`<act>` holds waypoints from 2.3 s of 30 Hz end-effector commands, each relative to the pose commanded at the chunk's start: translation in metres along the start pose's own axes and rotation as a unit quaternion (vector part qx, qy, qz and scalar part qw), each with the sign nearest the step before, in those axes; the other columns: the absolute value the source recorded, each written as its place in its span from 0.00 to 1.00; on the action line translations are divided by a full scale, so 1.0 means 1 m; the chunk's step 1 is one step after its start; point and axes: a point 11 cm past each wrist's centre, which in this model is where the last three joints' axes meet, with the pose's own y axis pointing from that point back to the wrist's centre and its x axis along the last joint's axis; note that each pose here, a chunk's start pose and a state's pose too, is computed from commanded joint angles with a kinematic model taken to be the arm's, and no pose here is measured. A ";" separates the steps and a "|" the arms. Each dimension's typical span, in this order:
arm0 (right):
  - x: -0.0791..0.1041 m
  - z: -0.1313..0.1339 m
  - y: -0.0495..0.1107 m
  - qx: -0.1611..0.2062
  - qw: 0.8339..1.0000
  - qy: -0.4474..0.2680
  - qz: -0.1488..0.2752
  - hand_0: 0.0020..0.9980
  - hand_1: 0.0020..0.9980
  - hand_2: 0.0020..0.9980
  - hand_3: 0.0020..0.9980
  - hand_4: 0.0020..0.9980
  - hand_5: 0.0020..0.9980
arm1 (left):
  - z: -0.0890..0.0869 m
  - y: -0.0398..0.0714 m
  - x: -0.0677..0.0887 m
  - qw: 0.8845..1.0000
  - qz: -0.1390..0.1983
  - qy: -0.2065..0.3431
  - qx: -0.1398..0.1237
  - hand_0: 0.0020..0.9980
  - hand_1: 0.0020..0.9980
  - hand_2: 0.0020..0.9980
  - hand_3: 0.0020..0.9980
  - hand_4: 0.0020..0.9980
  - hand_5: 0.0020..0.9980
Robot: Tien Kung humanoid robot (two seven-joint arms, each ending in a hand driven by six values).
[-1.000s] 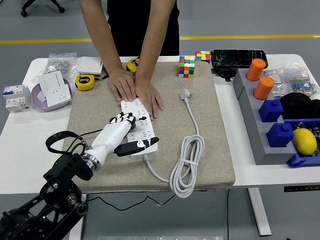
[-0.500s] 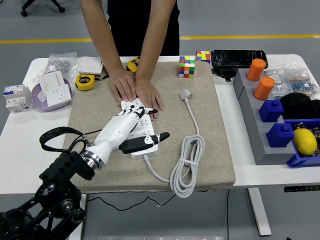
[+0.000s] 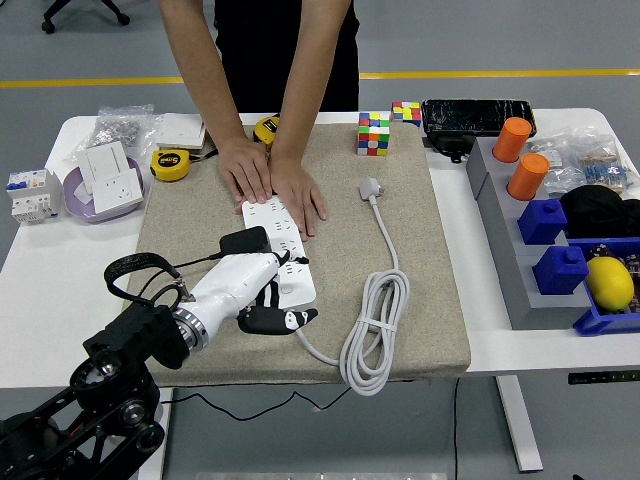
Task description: Pick up the plug,place it near the board,insert it into the board,press the button
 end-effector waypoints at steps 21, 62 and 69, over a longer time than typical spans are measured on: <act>0.000 0.000 0.000 0.000 1.000 0.003 0.000 0.87 0.77 0.76 0.79 1.00 0.85 | -0.031 -0.020 -0.027 0.998 -0.036 -0.025 0.049 0.19 0.04 0.15 0.78 0.44 0.06; 0.000 -0.001 0.000 0.001 1.000 0.000 0.000 0.87 0.77 0.76 0.79 1.00 0.85 | -0.038 -0.019 -0.030 0.996 -0.047 -0.049 0.063 0.19 0.04 0.15 0.66 0.42 0.05; 0.000 -0.002 0.000 0.002 1.000 0.000 0.000 0.87 0.77 0.76 0.79 1.00 0.85 | -0.038 -0.019 -0.032 0.995 -0.053 -0.051 0.064 0.19 0.04 0.15 0.61 0.42 0.05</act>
